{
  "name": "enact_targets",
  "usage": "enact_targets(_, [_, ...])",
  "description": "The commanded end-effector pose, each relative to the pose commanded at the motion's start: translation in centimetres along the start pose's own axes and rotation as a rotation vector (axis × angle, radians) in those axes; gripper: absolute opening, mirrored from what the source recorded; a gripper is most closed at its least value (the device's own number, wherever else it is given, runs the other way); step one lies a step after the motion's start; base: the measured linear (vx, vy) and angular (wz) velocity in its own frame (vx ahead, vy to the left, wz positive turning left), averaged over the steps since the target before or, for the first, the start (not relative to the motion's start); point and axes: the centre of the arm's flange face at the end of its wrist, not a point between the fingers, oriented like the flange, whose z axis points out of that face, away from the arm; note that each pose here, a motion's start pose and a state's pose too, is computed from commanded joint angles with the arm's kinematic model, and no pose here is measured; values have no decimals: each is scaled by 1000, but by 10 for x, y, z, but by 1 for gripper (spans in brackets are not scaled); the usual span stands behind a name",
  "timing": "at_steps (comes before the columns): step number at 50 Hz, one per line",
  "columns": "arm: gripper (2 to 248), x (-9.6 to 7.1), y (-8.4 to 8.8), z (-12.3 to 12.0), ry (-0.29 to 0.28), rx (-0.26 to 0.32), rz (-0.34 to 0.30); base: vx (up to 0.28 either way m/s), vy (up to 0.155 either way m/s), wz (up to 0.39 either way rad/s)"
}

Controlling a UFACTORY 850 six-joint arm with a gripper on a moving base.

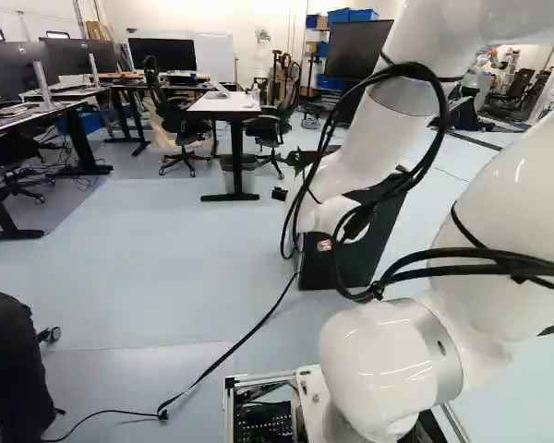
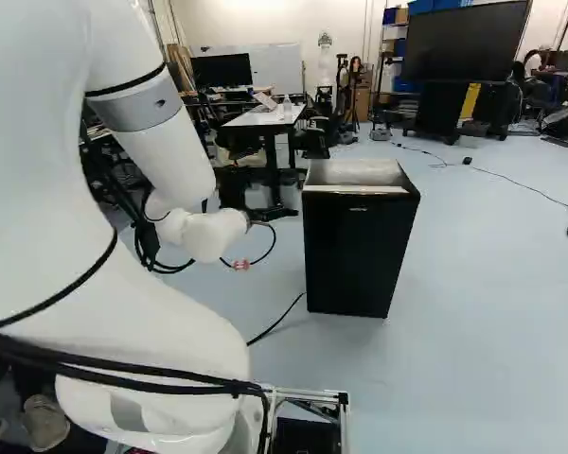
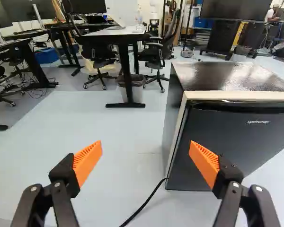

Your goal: Open the fridge door

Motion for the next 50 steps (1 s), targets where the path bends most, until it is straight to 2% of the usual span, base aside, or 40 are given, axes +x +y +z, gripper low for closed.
enact_targets(27, [247, 15, -24, 42, -4, -19, 47, 0, 0, 0])
enact_targets(50, [247, 6, -34, 85, -46, -87, 103, 0, 0, 0])
